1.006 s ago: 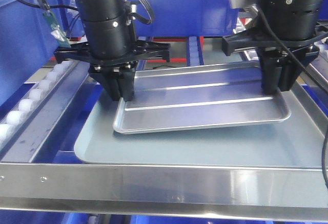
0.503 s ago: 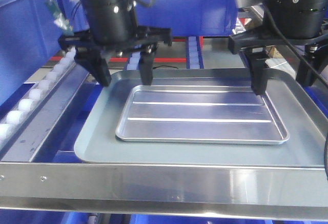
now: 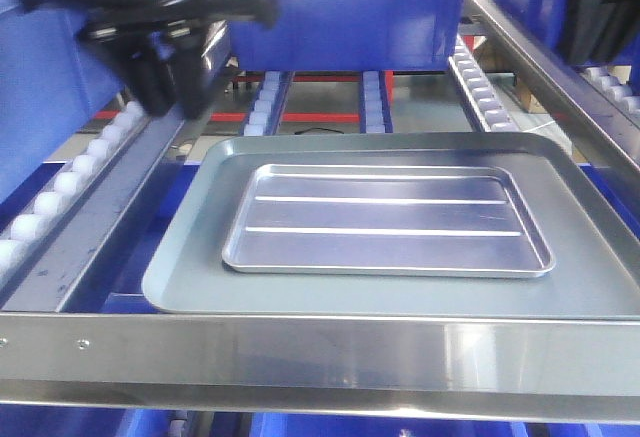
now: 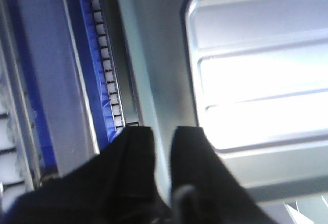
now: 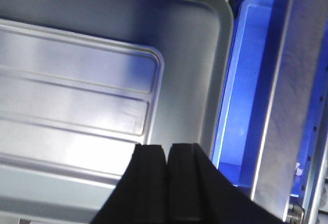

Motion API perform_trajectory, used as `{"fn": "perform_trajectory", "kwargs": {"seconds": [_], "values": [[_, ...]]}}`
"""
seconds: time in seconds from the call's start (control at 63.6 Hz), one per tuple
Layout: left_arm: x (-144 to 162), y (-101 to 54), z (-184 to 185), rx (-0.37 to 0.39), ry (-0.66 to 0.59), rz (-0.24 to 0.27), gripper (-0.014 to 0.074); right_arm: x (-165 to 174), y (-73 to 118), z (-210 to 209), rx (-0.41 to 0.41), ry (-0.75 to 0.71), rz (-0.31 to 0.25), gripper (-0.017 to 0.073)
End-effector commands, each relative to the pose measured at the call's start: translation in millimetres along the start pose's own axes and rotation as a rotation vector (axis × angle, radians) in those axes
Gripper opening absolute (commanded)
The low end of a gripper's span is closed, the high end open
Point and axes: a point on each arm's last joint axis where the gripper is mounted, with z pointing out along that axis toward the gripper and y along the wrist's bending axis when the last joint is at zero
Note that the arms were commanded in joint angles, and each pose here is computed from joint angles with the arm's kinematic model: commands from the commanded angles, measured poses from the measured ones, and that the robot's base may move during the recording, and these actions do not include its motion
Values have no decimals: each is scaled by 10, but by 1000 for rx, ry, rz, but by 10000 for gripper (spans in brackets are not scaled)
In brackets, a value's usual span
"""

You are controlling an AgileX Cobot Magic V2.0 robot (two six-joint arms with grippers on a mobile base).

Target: Grab silver tray and stack on right shelf

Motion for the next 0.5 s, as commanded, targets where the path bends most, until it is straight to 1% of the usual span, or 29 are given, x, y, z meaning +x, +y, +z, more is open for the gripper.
{"fn": "perform_trajectory", "kwargs": {"seconds": [0.0, 0.094, 0.283, 0.487], "values": [[151, 81, -259, 53, -137, 12, -97, 47, -69, -230, -21, -131, -25, 57], [409, 155, -296, 83, -175, 21, -92, 227, -111, -253, -35, -157, -39, 57], [882, 276, -327, 147, -276, 44, -92, 718, -213, -197, -55, -176, -64, 57], [1361, 407, -414, 217, -428, 84, -92, 1252, -333, -201, -87, -241, -74, 57]]}}
